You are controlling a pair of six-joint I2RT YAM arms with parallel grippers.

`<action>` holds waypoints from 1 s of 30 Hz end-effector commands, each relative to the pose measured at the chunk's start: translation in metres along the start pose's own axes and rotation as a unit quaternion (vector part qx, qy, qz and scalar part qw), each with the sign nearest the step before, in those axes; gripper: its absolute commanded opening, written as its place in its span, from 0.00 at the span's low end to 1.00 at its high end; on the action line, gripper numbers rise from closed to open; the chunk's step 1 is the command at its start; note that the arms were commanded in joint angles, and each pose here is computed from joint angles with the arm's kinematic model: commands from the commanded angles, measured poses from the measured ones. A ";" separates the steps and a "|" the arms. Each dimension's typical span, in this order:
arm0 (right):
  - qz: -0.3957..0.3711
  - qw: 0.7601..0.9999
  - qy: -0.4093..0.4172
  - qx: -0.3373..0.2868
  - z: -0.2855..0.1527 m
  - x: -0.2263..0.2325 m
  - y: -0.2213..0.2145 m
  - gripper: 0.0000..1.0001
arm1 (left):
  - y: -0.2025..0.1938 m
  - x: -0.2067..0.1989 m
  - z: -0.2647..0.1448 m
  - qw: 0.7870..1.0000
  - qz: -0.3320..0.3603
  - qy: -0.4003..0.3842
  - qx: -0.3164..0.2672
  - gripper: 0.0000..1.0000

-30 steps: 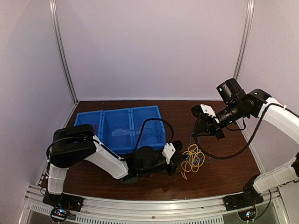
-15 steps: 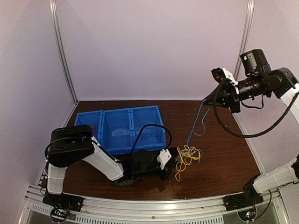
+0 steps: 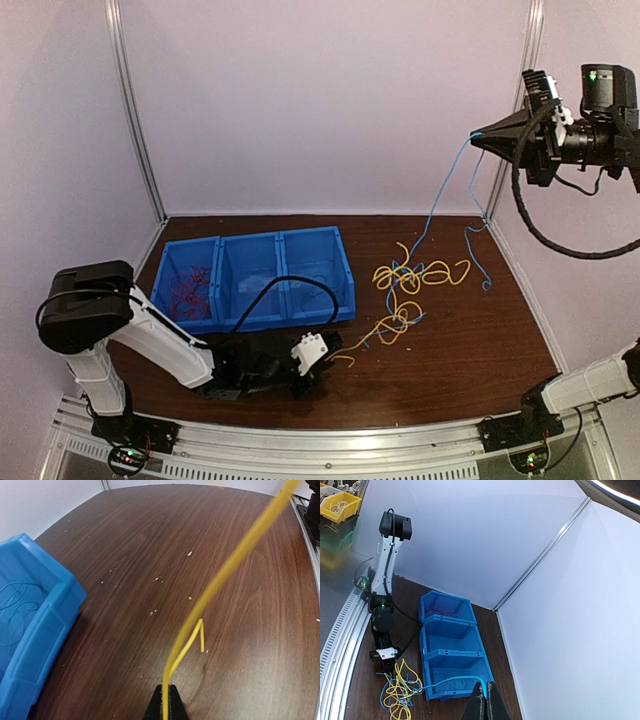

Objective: Untangle the cables

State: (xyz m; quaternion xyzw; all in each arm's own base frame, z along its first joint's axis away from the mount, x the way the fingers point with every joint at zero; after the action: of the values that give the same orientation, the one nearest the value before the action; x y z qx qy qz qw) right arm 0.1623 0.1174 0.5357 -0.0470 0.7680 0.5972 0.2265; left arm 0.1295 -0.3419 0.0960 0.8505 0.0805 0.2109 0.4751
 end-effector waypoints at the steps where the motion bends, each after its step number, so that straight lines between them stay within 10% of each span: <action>1: 0.027 1.000 -0.008 -0.002 0.013 -0.012 -0.016 0.00 | -0.006 0.005 -0.023 0.999 -0.022 0.025 -0.003 0.00; 17: 0.002 0.995 -0.103 -0.018 -0.006 -0.059 0.013 0.00 | -0.067 -0.003 -0.067 0.989 -0.061 0.053 0.125 0.00; 24: 0.085 0.995 -0.041 0.018 0.029 -0.035 -0.062 0.00 | -0.030 -0.002 -0.090 0.992 -0.062 0.098 0.057 0.36; 30: 0.148 0.986 0.020 0.077 0.073 0.010 -0.126 0.00 | 0.015 0.009 -0.104 0.991 -0.056 0.121 -0.026 0.46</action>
State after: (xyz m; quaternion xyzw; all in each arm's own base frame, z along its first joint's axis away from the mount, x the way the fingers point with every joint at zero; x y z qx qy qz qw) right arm 0.2347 0.1411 0.4203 0.0847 0.8121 0.5640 0.1233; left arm 0.0876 -0.2584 0.1281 0.8353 0.1797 0.2513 0.4549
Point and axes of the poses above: each gripper's point midway between its finger pads, its own z axis out along the fingers, its own x axis along the line the jaws close on, y = z × x, the point moved 10 cm from there along -z, back along the fingers, and after that the axes turned 10 degrees about z, right-handed, at the moved point
